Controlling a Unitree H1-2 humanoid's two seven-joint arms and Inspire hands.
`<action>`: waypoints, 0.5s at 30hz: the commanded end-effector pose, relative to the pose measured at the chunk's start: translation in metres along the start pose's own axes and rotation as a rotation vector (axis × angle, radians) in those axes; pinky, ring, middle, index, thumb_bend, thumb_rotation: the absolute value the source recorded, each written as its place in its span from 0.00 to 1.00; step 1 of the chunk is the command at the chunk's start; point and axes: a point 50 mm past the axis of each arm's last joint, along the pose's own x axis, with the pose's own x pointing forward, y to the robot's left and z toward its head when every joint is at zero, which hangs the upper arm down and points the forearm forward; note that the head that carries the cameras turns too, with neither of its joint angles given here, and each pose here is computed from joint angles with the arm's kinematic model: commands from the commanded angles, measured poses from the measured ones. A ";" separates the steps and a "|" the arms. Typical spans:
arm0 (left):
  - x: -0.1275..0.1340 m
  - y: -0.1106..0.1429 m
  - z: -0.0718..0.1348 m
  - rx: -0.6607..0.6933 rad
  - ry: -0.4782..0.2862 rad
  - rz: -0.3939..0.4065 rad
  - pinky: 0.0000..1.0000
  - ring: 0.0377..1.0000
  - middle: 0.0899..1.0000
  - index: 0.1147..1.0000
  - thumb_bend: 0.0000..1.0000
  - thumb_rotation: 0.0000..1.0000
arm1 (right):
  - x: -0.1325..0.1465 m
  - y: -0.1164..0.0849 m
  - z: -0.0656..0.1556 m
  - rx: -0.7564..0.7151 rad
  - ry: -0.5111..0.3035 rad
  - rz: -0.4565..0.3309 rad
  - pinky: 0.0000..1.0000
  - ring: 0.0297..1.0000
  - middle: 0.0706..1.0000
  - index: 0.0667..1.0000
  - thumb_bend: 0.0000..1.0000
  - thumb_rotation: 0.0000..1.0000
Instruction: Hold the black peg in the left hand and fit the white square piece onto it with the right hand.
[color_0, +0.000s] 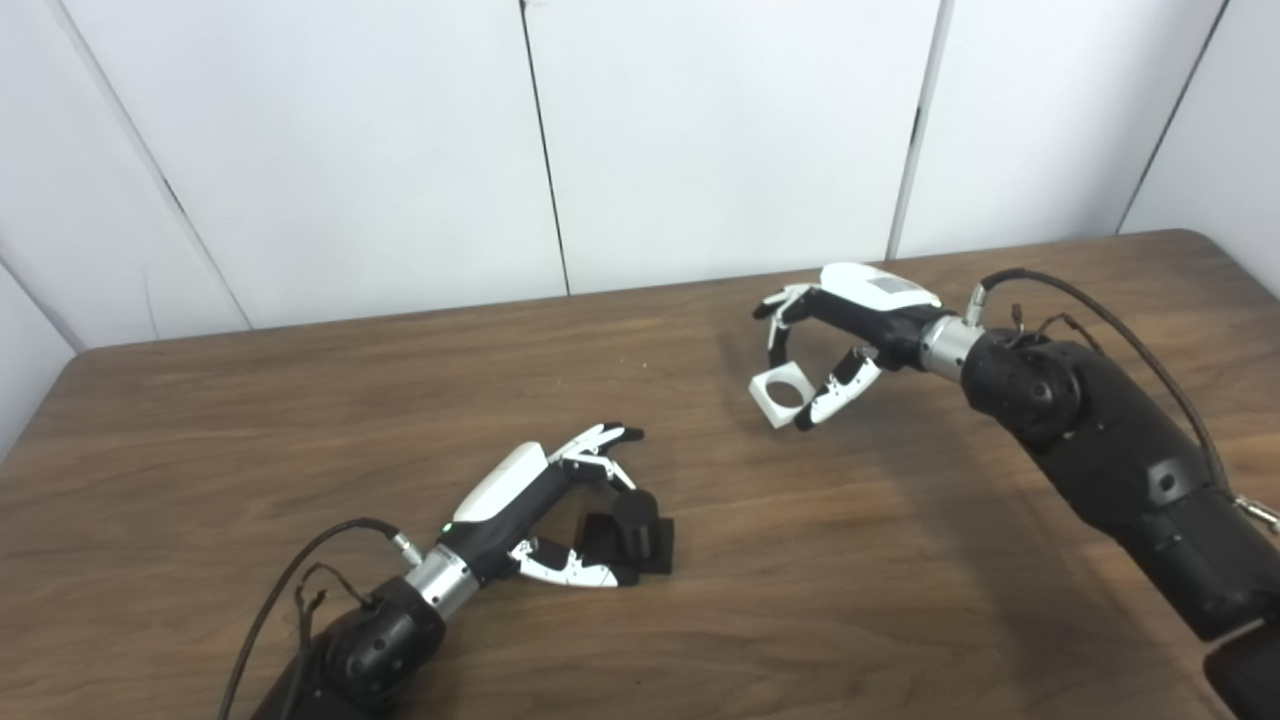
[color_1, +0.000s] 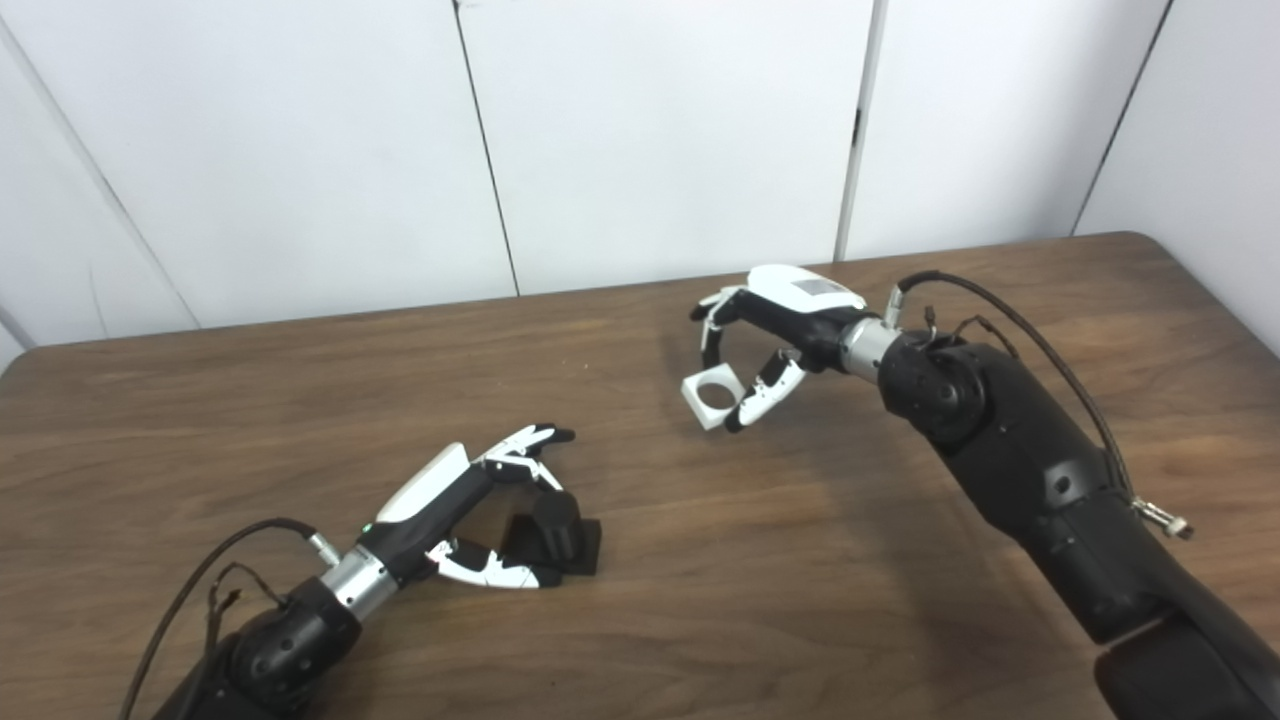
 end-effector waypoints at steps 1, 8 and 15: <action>-0.019 -0.051 -0.020 -0.005 0.158 -0.189 0.90 0.98 0.93 0.43 0.52 0.08 | -0.002 -0.033 0.018 -0.022 -0.080 -0.064 0.86 0.93 0.85 0.44 0.52 0.14; -0.016 -0.052 -0.019 -0.010 0.160 -0.190 0.91 0.99 0.94 0.43 0.52 0.08 | -0.005 -0.039 0.053 -0.028 -0.227 -0.062 0.81 0.91 0.84 0.44 0.52 0.14; -0.013 -0.052 -0.019 -0.003 0.163 -0.189 0.91 0.98 0.94 0.43 0.52 0.08 | -0.006 -0.045 0.094 -0.044 -0.361 -0.047 0.78 0.90 0.83 0.44 0.52 0.14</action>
